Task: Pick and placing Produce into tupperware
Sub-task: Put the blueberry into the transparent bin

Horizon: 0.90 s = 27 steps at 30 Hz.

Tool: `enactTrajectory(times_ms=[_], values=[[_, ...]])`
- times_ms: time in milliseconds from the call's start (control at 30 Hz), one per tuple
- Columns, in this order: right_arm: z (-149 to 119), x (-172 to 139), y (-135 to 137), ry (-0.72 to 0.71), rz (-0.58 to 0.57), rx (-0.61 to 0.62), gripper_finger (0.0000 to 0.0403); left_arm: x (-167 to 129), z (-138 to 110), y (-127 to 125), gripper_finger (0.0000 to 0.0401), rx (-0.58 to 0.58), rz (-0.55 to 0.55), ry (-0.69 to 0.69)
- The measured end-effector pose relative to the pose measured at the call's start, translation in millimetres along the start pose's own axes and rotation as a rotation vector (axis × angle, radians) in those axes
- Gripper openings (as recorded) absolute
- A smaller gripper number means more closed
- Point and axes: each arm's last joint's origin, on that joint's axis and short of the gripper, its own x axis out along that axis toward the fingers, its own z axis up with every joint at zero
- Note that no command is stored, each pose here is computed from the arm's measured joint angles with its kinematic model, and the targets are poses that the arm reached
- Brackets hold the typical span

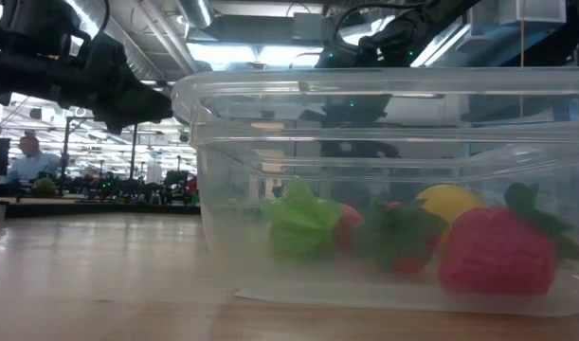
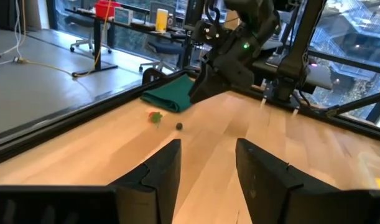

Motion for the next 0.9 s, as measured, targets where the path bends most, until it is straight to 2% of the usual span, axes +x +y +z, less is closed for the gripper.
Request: enactTrajectory(times_ms=[100, 300, 500, 900], values=[[1, 4, -1, 0.017, 0.025, 0.011, 0.0208, 0, 0, 0, 0.0142, -0.001, 0.0, 0.0], [-8, 28, -2, 0.073, 0.005, -0.002, 0.0208, 0, 0, 0, 0.014, -0.004, 0.0, 0.001], [-13, 47, 0, 0.07, 0.011, -0.024, 0.0208, 0, 0, 0, 0.0149, -0.004, 0.0, 0.002], [-15, 53, -3, 0.059, -0.04, -0.059, 0.0208, 0, 0, 0, 0.0146, -0.004, 0.0, 0.002]])
